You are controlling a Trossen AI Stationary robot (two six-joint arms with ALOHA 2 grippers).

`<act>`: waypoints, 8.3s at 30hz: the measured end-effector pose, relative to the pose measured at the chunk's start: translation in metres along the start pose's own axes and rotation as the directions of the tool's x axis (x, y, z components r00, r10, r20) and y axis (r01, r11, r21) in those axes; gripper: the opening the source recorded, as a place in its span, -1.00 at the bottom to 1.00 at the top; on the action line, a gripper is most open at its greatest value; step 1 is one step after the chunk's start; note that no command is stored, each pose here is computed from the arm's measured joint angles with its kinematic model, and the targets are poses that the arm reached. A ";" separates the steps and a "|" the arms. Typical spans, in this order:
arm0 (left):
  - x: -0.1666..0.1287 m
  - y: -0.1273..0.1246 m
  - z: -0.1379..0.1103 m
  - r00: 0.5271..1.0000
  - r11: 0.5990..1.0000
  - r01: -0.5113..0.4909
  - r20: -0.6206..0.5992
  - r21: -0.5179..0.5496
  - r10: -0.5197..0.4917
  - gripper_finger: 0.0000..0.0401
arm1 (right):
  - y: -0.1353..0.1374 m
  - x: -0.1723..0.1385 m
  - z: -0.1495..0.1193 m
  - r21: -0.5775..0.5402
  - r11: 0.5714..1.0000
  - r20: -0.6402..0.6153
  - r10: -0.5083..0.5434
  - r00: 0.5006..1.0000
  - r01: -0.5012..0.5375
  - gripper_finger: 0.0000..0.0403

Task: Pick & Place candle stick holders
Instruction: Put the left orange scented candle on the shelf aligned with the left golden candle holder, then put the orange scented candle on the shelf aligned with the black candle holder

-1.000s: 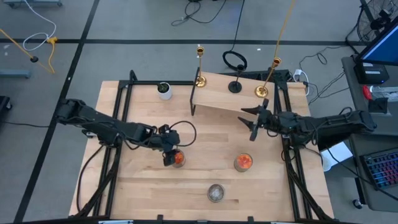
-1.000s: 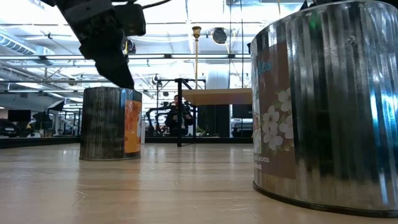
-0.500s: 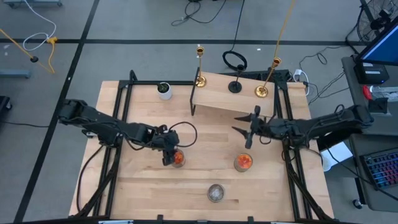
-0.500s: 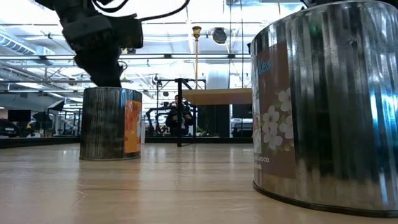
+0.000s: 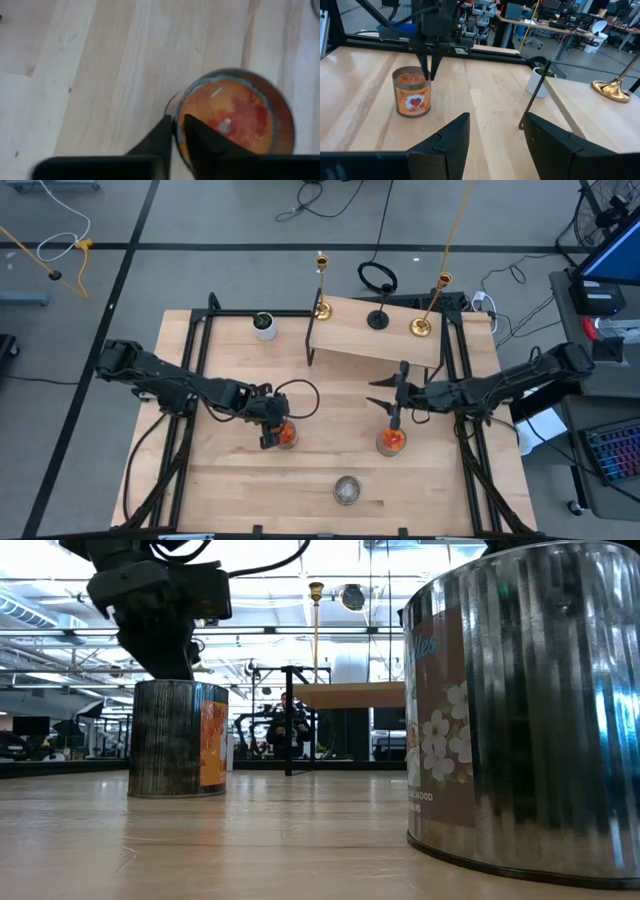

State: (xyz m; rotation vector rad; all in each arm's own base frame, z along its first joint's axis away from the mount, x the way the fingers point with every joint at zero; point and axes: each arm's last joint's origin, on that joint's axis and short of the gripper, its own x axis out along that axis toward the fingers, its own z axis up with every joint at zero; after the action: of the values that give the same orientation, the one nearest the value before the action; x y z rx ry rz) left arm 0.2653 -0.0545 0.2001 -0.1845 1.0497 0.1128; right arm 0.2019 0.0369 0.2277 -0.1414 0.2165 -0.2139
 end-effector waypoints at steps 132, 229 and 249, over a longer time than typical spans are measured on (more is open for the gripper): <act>-0.069 0.133 0.116 0.871 0.931 -0.330 0.331 -0.155 0.363 -0.94 | -0.022 0.034 -0.001 0.061 0.989 0.103 -0.141 0.985 0.135 -0.29; -0.079 0.015 0.020 0.802 0.972 0.038 0.573 0.231 -0.168 -0.93 | 0.035 -0.019 -0.033 0.298 0.955 -0.721 0.224 0.655 0.002 -0.74; -0.079 0.015 0.021 0.797 0.971 0.033 0.581 0.236 -0.168 -0.95 | 0.034 0.001 0.027 0.286 0.956 -0.444 0.195 0.875 -0.068 -0.99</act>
State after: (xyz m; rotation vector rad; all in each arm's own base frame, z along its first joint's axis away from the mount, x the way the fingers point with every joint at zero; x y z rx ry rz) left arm 0.2410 -0.0360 0.2778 -0.0005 0.4060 -0.0433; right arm 0.2158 0.0727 0.2484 0.1949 0.6772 -0.1338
